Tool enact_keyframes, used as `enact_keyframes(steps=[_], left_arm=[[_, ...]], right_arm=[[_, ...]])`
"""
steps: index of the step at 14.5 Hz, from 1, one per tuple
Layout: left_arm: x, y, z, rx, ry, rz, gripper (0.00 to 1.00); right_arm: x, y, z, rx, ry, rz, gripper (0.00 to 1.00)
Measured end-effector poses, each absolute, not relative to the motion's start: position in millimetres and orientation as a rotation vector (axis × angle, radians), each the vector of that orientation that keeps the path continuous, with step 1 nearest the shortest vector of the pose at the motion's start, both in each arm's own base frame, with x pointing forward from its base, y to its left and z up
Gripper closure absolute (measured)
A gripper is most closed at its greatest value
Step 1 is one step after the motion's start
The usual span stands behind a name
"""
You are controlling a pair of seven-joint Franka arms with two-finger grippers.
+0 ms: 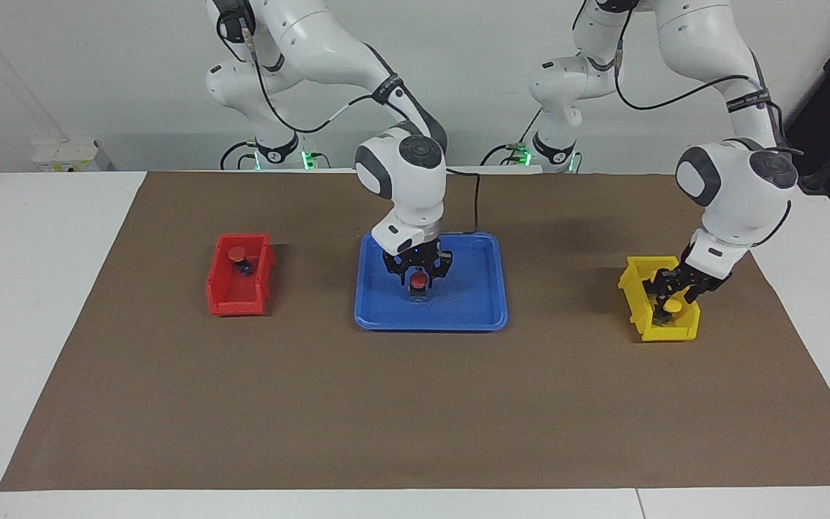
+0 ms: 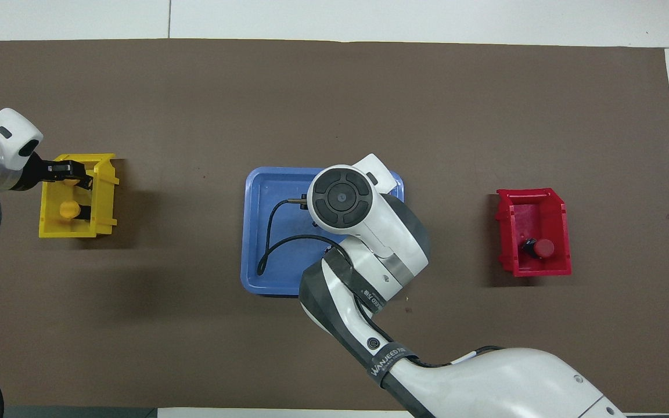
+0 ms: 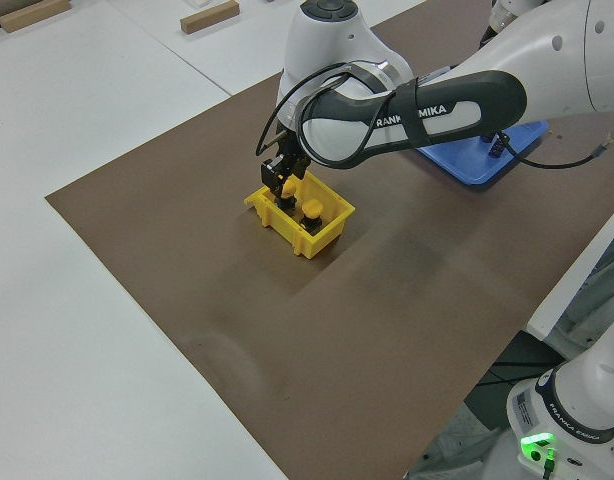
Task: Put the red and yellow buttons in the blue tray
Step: 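Place the red button in the blue tray while the left gripper reaches yellow, then return the right gripper to the red holder while the left gripper grasps yellow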
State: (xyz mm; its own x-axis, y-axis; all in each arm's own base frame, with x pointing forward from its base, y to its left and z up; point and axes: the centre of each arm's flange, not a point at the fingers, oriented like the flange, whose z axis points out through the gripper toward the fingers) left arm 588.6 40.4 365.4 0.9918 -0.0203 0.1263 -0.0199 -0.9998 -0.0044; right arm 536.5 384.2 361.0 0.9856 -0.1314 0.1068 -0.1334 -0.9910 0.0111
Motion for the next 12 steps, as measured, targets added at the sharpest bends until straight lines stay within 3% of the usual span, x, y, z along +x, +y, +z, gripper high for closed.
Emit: enact_keyframes(steps=[2, 6, 9, 12], left_arm=[[588.9, 40.9, 356.7, -3.133, 0.025, -0.196, 0.58], [599.6, 38.4, 387.8, -3.137, 0.037, -0.099, 0.59], [616.8, -0.4, 477.9, -3.103, 0.058, -0.004, 0.59], [607.1, -129.7, 498.4, -3.103, -0.061, -0.033, 0.59]], right_arm=[[549.5, 368.1, 394.3, 3.079, -0.209, 0.18, 0.02], [550.5, 215.6, 476.8, 3.052, -0.016, 0.117, 0.01], [506.3, 98.4, 472.3, 3.1, 0.104, 0.091, 0.01], [473.2, 35.6, 434.0, 3.092, 0.208, 0.105, 0.01]])
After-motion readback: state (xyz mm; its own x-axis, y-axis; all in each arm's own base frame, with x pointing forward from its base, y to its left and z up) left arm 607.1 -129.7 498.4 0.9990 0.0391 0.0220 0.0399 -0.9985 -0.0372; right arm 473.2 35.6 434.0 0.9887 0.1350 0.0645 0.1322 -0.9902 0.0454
